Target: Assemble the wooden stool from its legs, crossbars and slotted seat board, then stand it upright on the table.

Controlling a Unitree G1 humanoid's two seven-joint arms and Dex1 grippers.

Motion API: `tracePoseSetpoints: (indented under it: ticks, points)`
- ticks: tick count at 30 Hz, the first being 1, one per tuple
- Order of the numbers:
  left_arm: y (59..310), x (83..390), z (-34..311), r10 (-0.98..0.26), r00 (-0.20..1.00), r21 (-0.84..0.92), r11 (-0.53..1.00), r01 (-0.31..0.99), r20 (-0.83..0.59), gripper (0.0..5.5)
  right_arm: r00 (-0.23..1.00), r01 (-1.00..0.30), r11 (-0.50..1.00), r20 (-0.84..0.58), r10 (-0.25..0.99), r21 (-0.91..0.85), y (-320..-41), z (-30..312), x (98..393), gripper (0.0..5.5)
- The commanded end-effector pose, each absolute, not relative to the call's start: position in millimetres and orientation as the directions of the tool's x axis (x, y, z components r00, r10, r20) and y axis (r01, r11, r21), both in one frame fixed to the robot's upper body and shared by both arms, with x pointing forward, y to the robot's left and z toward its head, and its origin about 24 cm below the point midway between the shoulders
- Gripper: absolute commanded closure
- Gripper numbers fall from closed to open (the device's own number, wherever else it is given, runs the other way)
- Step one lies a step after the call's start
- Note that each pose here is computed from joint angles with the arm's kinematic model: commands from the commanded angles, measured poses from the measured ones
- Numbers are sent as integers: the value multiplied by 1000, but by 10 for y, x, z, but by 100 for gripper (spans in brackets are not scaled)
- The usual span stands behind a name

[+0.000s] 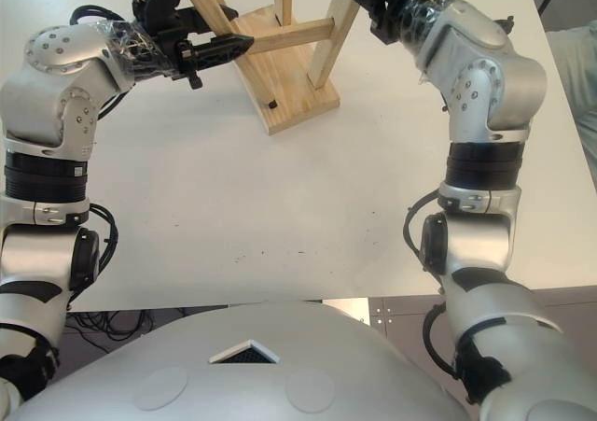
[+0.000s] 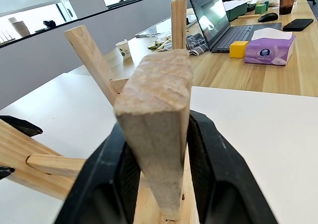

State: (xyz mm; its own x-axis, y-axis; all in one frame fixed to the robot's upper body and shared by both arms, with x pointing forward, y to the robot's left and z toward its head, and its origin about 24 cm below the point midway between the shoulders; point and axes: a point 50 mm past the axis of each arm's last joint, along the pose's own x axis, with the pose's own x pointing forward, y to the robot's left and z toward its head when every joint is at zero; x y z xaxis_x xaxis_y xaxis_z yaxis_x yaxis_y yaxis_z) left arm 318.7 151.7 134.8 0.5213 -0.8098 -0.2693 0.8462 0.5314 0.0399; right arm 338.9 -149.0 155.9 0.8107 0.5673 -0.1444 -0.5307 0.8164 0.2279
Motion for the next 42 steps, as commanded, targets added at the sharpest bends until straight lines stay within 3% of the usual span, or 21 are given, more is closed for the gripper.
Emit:
tracePoseSetpoints:
  ticks: [1,12,19,37,42]
  points:
    - [1731,3055,740,-655,514,-19,627,779,-554,347,752,-591,762,-160,639,265,-1289,1471,3298,430]
    - [1656,3046,716,-661,487,-11,600,800,-571,347,704,-668,729,-190,684,147,-1138,1444,3179,438]
    - [1662,2982,707,-668,483,-23,599,801,-566,347,656,-728,686,-296,694,-4,-1124,1307,3120,432]
    - [1576,3041,813,-689,463,10,552,834,-558,347,503,-858,506,-358,787,-92,-838,1243,2856,426]
    - [1593,3048,756,-678,464,20,554,832,-570,347,503,-847,531,-336,796,-10,-816,1256,2871,426]
